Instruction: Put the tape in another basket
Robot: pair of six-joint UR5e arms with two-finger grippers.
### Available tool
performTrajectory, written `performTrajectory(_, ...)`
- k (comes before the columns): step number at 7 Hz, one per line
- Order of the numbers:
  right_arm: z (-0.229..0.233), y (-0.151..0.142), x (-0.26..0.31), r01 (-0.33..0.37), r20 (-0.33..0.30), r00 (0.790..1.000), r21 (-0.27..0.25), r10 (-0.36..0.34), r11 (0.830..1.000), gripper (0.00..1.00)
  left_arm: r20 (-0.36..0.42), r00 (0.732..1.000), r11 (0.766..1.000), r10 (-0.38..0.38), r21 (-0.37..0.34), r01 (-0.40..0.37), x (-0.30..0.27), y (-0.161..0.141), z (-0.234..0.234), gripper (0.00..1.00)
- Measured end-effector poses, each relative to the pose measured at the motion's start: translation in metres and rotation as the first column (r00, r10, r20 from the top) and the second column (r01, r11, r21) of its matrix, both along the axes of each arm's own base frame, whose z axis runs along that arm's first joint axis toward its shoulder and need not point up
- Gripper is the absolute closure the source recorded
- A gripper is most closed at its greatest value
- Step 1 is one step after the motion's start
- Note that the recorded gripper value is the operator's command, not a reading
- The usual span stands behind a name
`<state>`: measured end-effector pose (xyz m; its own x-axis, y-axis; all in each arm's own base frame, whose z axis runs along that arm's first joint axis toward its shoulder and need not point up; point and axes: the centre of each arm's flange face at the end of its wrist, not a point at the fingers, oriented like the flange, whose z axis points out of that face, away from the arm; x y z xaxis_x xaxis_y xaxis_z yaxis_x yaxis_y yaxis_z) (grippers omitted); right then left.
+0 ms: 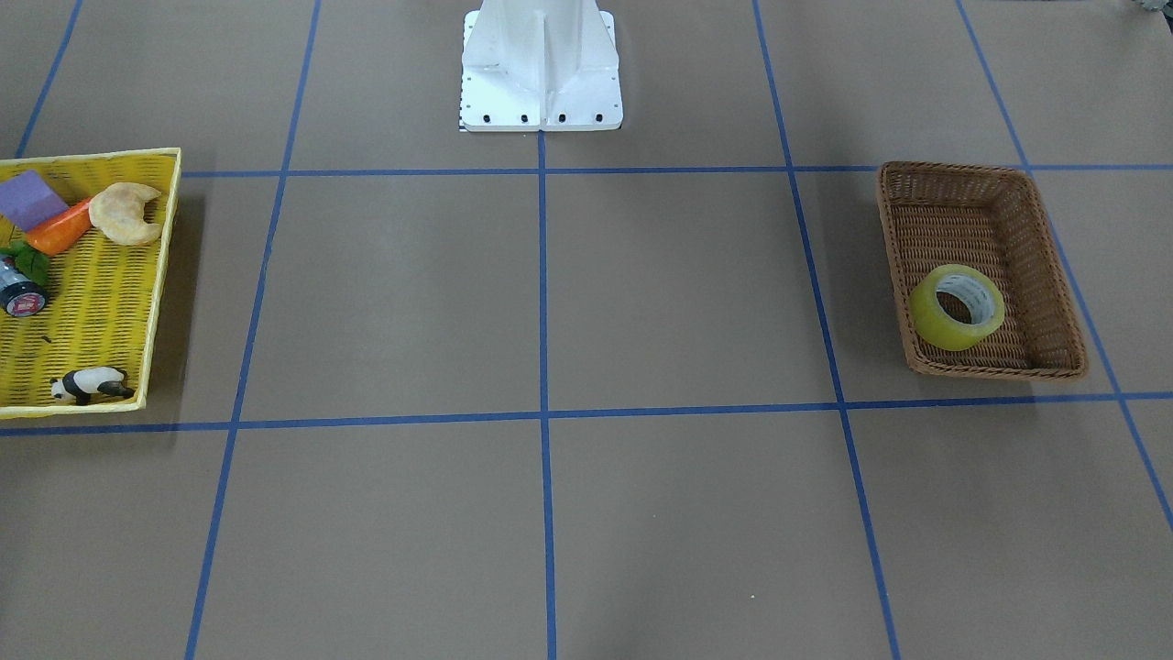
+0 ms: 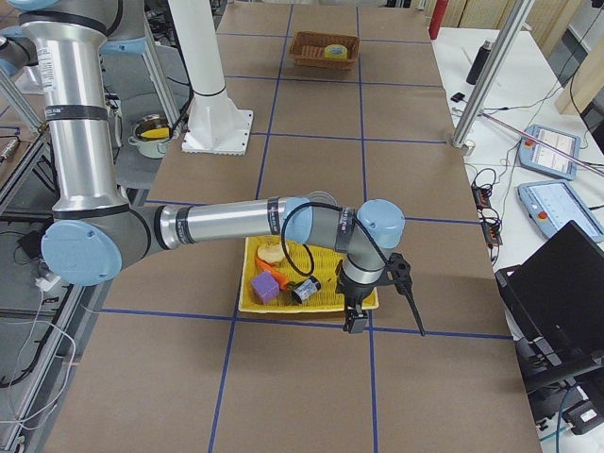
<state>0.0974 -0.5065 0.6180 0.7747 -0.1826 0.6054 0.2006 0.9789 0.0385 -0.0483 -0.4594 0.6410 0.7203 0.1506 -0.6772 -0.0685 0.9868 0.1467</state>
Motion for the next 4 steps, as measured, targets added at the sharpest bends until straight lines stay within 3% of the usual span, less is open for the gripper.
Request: performTrajectory(4,0.02,0.003,0.0,0.001,-0.001,1.0,-0.012,-0.001,1.0,0.0,-0.001,1.0,1.0,-0.001,0.003,0.001,0.0,-0.001,-0.002,0.02)
